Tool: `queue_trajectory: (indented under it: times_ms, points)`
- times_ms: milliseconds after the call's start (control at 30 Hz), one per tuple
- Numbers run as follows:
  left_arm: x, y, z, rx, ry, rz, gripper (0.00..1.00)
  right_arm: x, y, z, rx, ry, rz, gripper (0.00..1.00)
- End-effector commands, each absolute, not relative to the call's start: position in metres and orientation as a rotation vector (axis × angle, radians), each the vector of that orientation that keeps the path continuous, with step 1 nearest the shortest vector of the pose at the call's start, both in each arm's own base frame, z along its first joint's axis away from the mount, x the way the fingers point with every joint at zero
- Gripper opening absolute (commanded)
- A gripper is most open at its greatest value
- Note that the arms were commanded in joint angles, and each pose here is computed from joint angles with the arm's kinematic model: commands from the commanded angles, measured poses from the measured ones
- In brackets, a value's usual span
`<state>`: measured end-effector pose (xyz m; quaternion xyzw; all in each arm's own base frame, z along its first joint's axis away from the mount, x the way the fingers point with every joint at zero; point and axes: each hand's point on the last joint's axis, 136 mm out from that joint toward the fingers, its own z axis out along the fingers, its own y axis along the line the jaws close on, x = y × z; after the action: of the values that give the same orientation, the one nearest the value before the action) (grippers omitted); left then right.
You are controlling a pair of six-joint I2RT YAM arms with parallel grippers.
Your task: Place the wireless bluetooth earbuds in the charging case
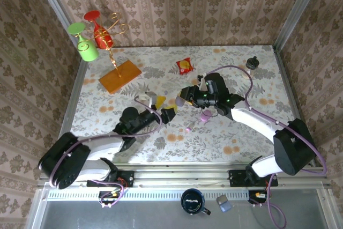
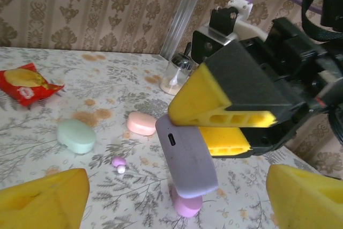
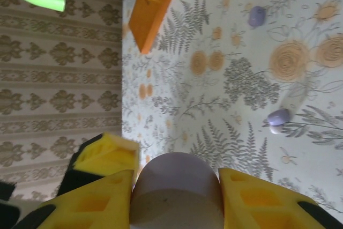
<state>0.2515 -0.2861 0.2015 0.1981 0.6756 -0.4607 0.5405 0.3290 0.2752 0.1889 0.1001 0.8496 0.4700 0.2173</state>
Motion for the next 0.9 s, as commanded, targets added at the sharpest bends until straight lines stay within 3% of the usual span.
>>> queue_trajectory:
  times_ms: [0,100,267,567,700,867]
  points:
    - [0.248,-0.306,0.240,0.491,1.441,-1.207,0.82,0.323,0.280,0.207,0.243,2.304,1.402,0.38]
    - [0.250,-0.323,0.238,0.510,1.446,-1.247,0.78,0.321,0.279,0.211,0.234,2.291,1.413,0.38]
    - [0.252,-0.332,0.232,0.515,1.460,-1.246,0.62,0.316,0.276,0.217,0.220,2.268,1.420,0.38]
    - [0.251,-0.332,0.230,0.514,1.470,-1.252,0.22,0.313,0.275,0.222,0.199,2.256,1.430,0.39]
    - [0.248,-0.329,0.232,0.506,1.482,-1.301,0.14,0.312,0.275,0.229,0.078,2.227,1.413,0.54]
    - [0.235,-0.323,0.244,0.481,1.507,-1.475,0.13,0.304,0.265,0.247,-0.209,2.151,1.335,0.71]
